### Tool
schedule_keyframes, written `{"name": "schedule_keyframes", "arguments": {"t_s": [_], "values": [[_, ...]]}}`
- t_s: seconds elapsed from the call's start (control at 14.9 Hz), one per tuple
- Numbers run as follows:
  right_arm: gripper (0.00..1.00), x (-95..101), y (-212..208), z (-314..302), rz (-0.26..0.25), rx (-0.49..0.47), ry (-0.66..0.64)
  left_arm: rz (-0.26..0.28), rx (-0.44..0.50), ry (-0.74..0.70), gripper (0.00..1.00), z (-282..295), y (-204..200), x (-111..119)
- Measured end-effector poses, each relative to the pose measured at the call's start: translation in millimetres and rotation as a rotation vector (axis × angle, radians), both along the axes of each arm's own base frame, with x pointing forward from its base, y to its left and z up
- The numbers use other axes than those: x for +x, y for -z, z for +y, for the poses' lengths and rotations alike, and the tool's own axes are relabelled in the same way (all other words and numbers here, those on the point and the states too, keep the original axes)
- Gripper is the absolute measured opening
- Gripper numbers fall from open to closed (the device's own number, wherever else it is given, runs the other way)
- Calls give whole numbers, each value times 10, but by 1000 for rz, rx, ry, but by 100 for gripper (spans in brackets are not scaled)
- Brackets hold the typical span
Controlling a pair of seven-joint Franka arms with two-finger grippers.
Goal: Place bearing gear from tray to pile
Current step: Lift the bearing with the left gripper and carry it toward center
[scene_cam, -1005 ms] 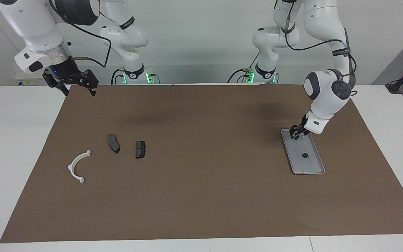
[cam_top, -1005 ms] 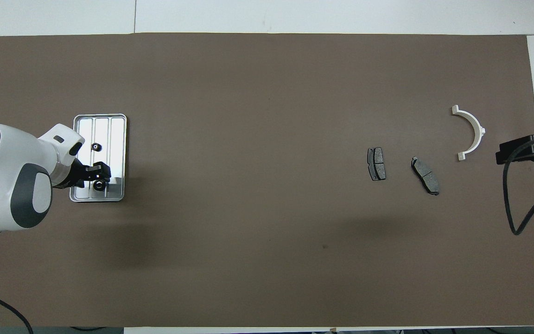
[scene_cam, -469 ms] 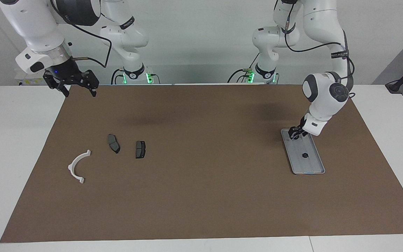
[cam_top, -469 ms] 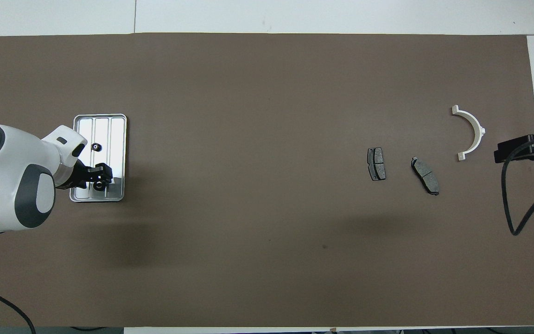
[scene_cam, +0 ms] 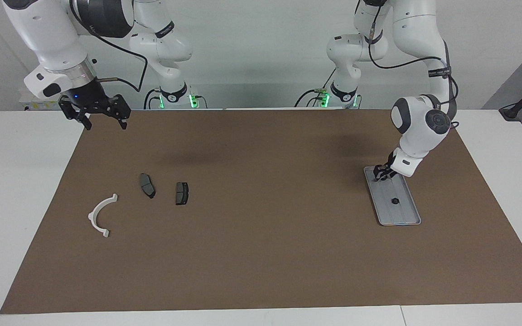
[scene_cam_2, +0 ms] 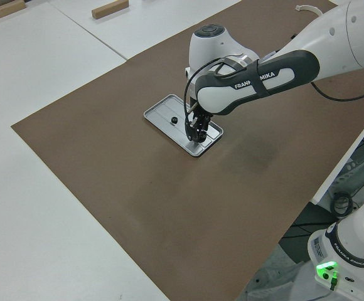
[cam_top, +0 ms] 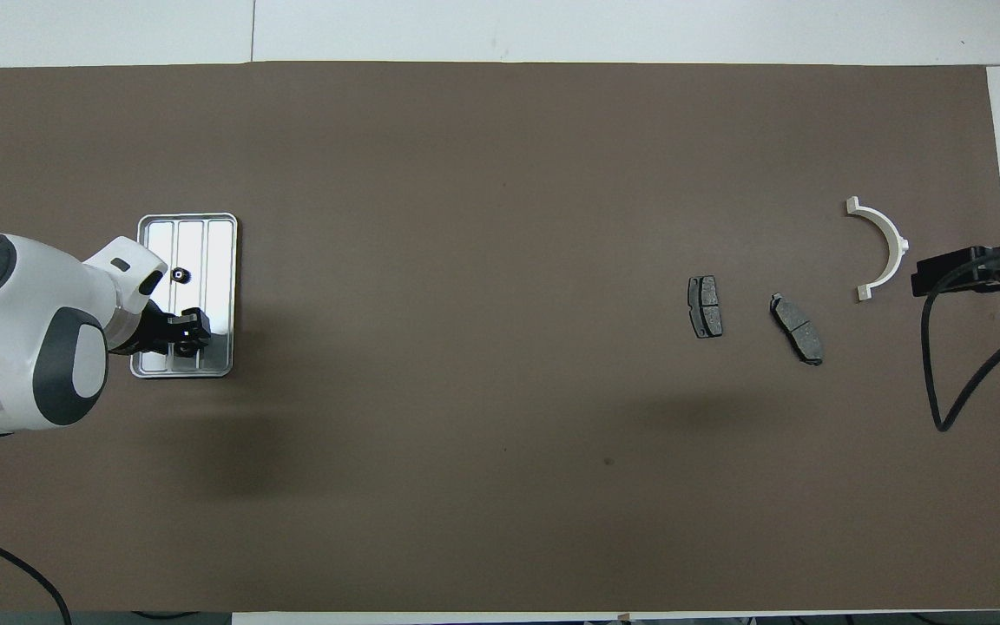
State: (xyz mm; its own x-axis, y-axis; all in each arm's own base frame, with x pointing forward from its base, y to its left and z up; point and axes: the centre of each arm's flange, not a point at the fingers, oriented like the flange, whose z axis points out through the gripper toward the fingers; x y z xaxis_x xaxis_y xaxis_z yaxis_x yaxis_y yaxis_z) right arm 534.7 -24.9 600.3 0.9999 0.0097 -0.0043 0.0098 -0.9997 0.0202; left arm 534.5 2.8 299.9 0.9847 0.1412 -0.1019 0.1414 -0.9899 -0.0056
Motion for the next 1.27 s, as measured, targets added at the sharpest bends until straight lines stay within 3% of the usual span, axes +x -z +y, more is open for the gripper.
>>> {"name": "schedule_keyframes", "arguments": {"t_s": [0.6,0.74,1.07,1.27], "values": [[100,29,81,208,-13,0,-35,8,0,2,60,-10,34,-28],[100,32,100,202,-14,0,-34,4,-2,10,41,-52,12,-25],[100,32,107,162,-14,0,-27,4,-2,13,35,-63,-7,-11],[100,32,107,155,-14,0,-26,9,-1,-7,35,-146,-243,144]]}}
